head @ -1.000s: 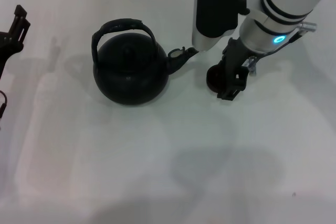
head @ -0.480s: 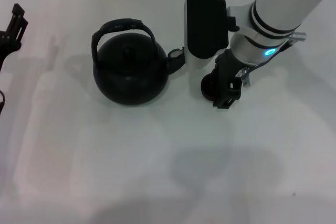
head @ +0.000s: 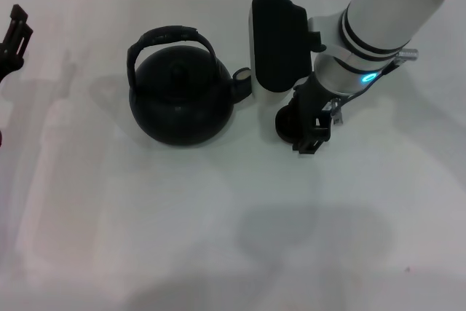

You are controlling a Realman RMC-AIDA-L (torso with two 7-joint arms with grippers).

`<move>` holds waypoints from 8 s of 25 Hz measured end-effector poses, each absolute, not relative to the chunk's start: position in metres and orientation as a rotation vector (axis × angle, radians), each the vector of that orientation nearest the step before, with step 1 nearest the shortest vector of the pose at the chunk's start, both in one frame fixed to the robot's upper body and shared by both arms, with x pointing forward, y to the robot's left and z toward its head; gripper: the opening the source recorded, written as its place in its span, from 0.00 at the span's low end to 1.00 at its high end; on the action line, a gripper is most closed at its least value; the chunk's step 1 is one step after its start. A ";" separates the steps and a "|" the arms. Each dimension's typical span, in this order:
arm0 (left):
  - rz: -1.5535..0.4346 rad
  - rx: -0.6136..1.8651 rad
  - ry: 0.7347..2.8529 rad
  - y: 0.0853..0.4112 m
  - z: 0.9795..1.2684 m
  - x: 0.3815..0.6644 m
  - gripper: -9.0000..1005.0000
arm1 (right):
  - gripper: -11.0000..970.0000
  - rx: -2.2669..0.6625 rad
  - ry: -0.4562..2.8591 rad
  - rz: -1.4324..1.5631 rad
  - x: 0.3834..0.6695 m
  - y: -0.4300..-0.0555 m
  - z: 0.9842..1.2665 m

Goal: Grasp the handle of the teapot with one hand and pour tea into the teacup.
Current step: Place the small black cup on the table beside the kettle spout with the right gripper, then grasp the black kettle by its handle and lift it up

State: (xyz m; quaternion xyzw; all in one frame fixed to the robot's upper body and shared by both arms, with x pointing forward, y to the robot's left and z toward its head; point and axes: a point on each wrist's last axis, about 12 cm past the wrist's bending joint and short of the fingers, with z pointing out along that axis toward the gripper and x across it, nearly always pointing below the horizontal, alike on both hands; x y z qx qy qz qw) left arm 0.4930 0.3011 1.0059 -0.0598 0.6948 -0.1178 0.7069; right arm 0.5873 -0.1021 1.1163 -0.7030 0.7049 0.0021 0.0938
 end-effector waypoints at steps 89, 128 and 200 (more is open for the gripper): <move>-0.238 -0.111 1.496 0.310 1.009 0.482 0.75 | 0.87 -0.164 1.892 0.637 0.589 -0.324 1.085; -0.365 0.086 1.494 0.298 0.997 0.416 0.75 | 0.87 0.048 1.690 0.032 0.570 -0.368 1.039; -0.434 0.378 1.582 0.254 1.005 0.497 0.15 | 0.87 0.136 1.684 0.064 0.568 -0.366 1.036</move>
